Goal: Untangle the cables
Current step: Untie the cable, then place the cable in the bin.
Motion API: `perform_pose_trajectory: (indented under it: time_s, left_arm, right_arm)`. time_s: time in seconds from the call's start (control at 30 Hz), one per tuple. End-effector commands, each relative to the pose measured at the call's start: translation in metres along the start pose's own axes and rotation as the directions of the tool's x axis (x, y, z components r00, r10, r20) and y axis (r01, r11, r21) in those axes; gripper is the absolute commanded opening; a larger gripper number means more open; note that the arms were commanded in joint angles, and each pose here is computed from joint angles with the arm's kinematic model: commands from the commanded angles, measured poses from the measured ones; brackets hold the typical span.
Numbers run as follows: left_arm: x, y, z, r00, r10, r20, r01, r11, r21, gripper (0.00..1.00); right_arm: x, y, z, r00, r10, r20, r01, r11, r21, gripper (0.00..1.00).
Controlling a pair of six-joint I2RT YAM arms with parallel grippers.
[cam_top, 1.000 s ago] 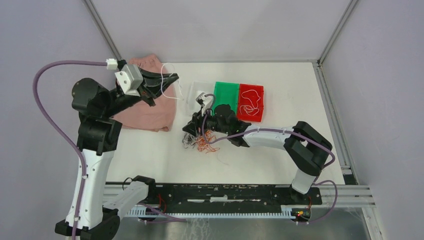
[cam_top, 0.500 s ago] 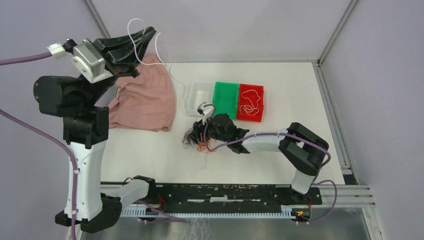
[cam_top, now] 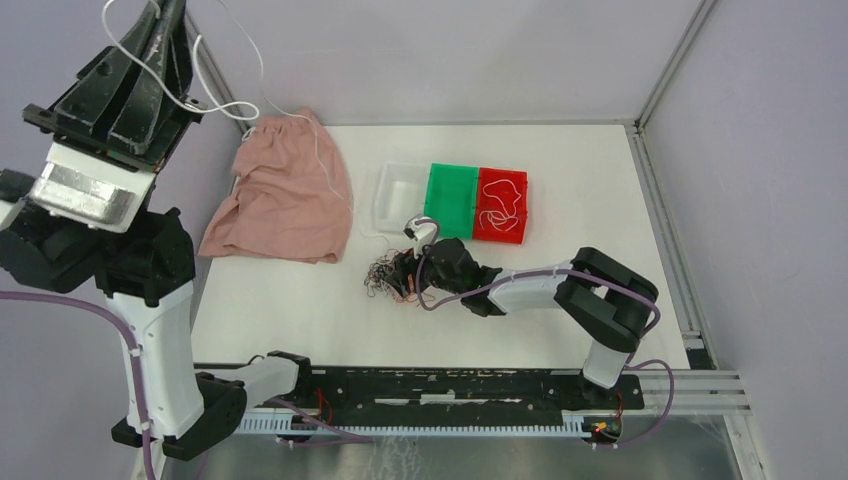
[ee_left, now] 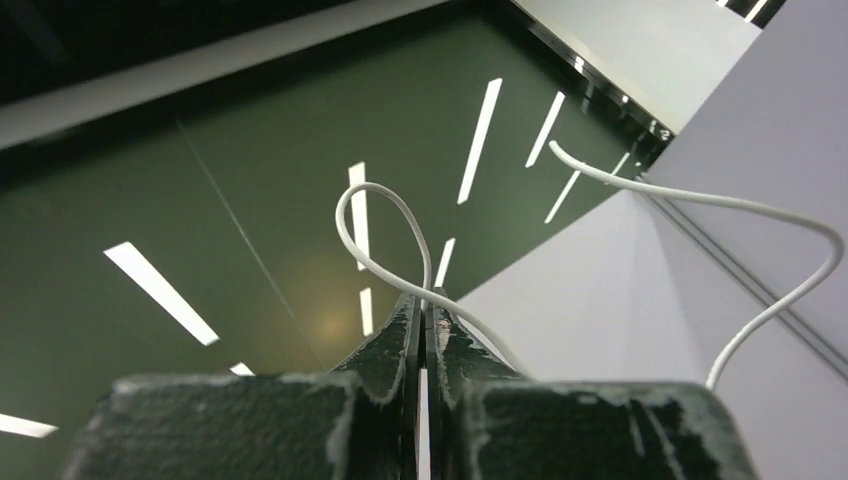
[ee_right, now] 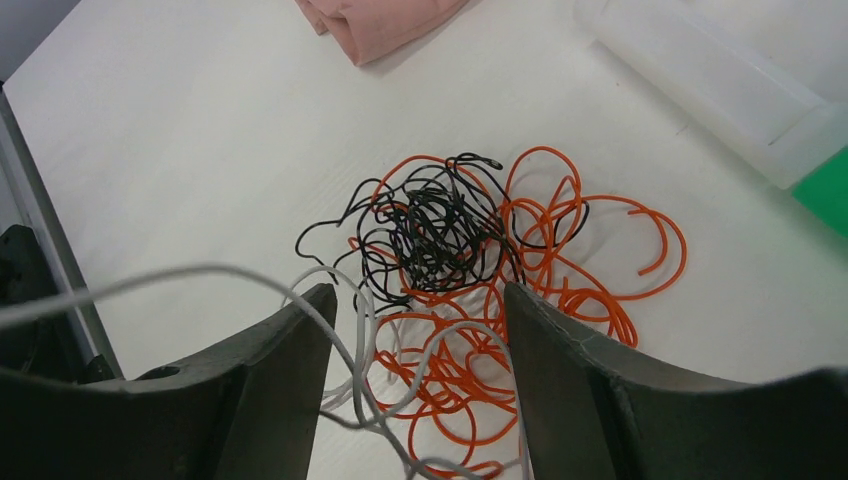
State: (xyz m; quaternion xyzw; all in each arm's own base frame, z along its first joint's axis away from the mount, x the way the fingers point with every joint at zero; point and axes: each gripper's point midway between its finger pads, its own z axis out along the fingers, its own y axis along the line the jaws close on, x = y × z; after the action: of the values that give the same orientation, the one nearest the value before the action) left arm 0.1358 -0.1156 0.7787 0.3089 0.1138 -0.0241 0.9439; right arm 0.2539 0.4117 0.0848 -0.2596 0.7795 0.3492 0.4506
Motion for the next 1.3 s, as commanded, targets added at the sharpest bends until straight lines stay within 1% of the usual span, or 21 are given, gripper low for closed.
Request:
perform_pose_trajectory:
  time_s: [0.0, 0.07, 0.13, 0.17, 0.2, 0.23, 0.27, 0.33, 0.4, 0.43, 0.47, 0.5, 0.6, 0.73, 0.93, 1.07, 1.27]
  left_arm:
    - [-0.026, 0.021, 0.005, 0.975, 0.208, 0.078, -0.203, 0.977, -0.061, 0.03]
    - [-0.036, 0.029, 0.005, 0.956, 0.272, 0.111, -0.261, 0.960, -0.106, 0.03]
    - [-0.050, 0.048, 0.001, 0.925, 0.355, 0.138, -0.320, 0.920, -0.226, 0.03]
    - [-0.055, 0.060, -0.001, 0.914, 0.382, 0.134, -0.332, 0.896, -0.294, 0.03]
    - [-0.058, 0.069, -0.002, 0.907, 0.401, 0.126, -0.341, 0.878, -0.337, 0.03]
    - [-0.061, 0.076, -0.002, 0.906, 0.406, 0.119, -0.339, 0.865, -0.369, 0.03]
    - [-0.064, 0.080, -0.002, 0.912, 0.393, 0.120, -0.323, 0.866, -0.382, 0.03]
    - [-0.046, 0.068, 0.004, 0.941, 0.327, 0.083, -0.290, 0.910, -0.296, 0.03]
    - [-0.025, 0.043, 0.004, 0.965, 0.255, 0.063, -0.240, 0.953, -0.184, 0.03]
    - [-0.015, 0.031, 0.001, 0.972, 0.230, 0.054, -0.221, 0.966, -0.136, 0.03]
    - [-0.014, 0.020, -0.003, 0.976, 0.209, 0.057, -0.203, 0.975, -0.094, 0.03]
    - [-0.007, 0.011, -0.005, 0.982, 0.181, 0.046, -0.178, 0.982, -0.062, 0.03]
    - [0.014, -0.007, -0.012, 0.996, 0.094, -0.006, -0.094, 0.996, -0.002, 0.03]
    - [0.029, -0.020, -0.019, 0.999, 0.023, -0.044, -0.023, 1.000, 0.021, 0.03]
    - [0.036, -0.026, -0.022, 0.998, -0.015, -0.060, 0.016, 1.000, 0.026, 0.03]
    - [0.037, -0.030, -0.025, 0.998, -0.022, -0.065, 0.025, 0.999, 0.037, 0.03]
    - [0.038, -0.031, -0.026, 0.997, -0.025, -0.073, 0.028, 0.999, 0.041, 0.03]
  right_arm:
    - [-0.033, 0.008, -0.009, 0.994, -0.001, 0.105, 0.001, 1.000, -0.002, 0.70]
    - [-0.033, 0.005, -0.009, 0.995, -0.003, 0.104, 0.002, 1.000, 0.009, 0.69]
    - [-0.033, 0.004, -0.010, 0.994, 0.000, 0.106, -0.002, 1.000, 0.019, 0.70]
    - [-0.034, 0.002, -0.012, 0.994, 0.004, 0.111, -0.007, 1.000, 0.028, 0.71]
    - [-0.037, 0.001, -0.013, 0.993, 0.008, 0.122, -0.012, 0.999, 0.036, 0.81]
    - [-0.041, 0.002, -0.016, 0.991, 0.009, 0.133, -0.014, 0.999, 0.035, 0.93]
    - [-0.047, 0.005, -0.018, 0.989, 0.006, 0.148, -0.010, 1.000, 0.023, 0.99]
    - [-0.064, 0.014, -0.024, 0.983, -0.007, 0.181, 0.008, 1.000, -0.003, 0.99]
    - [-0.083, 0.023, -0.034, 0.975, -0.028, 0.218, 0.035, 0.999, -0.029, 0.99]
    - [-0.094, 0.029, -0.040, 0.970, -0.042, 0.239, 0.056, 0.997, -0.052, 0.99]
    - [-0.107, 0.038, -0.049, 0.962, -0.055, 0.267, 0.081, 0.993, -0.085, 0.99]
    - [-0.111, 0.046, -0.053, 0.960, -0.073, 0.272, 0.109, 0.987, -0.121, 0.99]
    - [-0.132, 0.071, -0.074, 0.946, -0.121, 0.300, 0.190, 0.959, -0.212, 0.99]
    - [-0.151, 0.101, -0.090, 0.936, -0.143, 0.321, 0.252, 0.910, -0.330, 0.99]
    - [-0.179, 0.125, -0.101, 0.921, -0.122, 0.371, 0.280, 0.869, -0.408, 1.00]
    - [-0.196, 0.134, -0.096, 0.911, -0.093, 0.402, 0.276, 0.862, -0.426, 1.00]
    - [-0.216, 0.156, -0.088, 0.910, -0.075, 0.409, 0.293, 0.813, -0.503, 0.99]
